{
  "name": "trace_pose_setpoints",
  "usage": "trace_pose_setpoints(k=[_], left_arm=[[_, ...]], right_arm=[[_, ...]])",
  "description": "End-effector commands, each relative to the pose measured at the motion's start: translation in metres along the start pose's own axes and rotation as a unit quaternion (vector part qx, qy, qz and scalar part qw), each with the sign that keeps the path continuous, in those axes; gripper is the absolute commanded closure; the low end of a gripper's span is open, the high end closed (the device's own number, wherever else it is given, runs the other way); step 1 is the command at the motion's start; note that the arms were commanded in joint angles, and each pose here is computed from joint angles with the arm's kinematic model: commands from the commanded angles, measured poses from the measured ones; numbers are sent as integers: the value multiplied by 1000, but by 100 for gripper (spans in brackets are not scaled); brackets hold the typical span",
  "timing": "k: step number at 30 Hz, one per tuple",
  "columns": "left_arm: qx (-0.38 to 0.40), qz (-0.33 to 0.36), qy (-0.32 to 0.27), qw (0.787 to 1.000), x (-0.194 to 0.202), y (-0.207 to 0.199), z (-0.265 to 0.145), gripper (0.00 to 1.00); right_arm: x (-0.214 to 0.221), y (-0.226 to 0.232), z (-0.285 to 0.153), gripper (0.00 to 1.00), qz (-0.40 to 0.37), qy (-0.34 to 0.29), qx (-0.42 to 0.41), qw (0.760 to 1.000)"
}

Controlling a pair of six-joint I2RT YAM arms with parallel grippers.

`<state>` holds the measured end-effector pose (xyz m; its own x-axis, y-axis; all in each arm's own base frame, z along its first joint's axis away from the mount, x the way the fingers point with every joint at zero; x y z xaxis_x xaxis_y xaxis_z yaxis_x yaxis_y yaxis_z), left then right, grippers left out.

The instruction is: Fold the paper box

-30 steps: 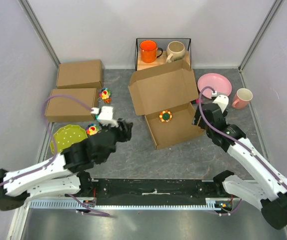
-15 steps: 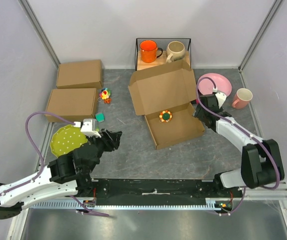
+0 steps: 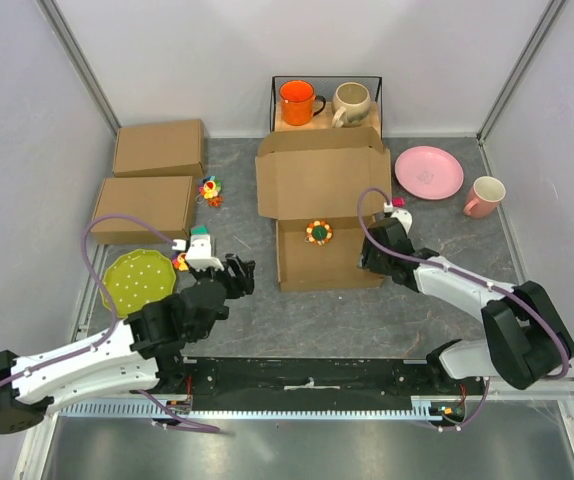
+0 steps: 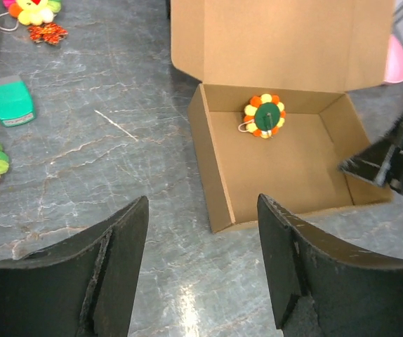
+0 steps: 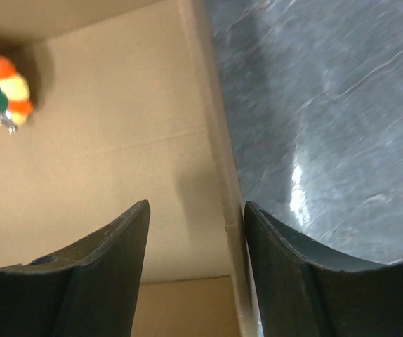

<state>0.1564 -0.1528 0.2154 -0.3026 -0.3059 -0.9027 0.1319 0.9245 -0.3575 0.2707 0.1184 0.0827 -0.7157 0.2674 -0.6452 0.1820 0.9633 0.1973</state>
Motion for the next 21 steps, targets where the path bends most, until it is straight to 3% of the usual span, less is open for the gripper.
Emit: trace_pose_setpoints(k=[1, 3, 8, 13, 14, 15, 17, 18, 21], left_arm=[[-23, -17, -29, 999, -13, -8, 19, 29], [-29, -26, -28, 999, -20, -6, 30, 28], [-13, -64, -19, 998, -53, 9, 82, 18], [24, -29, 37, 999, -86, 7, 140, 6], [55, -16, 36, 998, -111, -3, 149, 5], [43, -4, 86, 995, -93, 4, 172, 5], [85, 3, 111, 990, -109, -5, 188, 5], [84, 6, 155, 984, -89, 1, 204, 6], [95, 22, 182, 978, -92, 3, 224, 7]], right_arm=[[13, 4, -8, 37, 8, -5, -22, 1000], [17, -3, -9, 37, 1, -6, -11, 1000], [11, -13, -22, 25, -2, -26, 8, 1000], [-12, -8, -44, 18, -9, -50, -3, 999], [-21, -3, -52, 18, -6, -61, -12, 998], [-23, -3, -55, 18, -10, -59, -13, 998], [-33, 1, -66, 18, -10, -71, -25, 997], [-33, 1, -70, 18, -11, -70, -28, 997], [-43, 4, -86, 17, -12, -80, -45, 996]])
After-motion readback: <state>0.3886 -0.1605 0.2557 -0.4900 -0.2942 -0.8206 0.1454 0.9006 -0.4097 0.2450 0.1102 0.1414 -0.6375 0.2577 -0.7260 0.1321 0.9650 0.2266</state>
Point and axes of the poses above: each gripper's point midway between its finger pads, its own z axis out along the fingers, its own y axis along the line the jaws close on, x = y × z, the point moved 5 cm from there along -z, back along the fingers
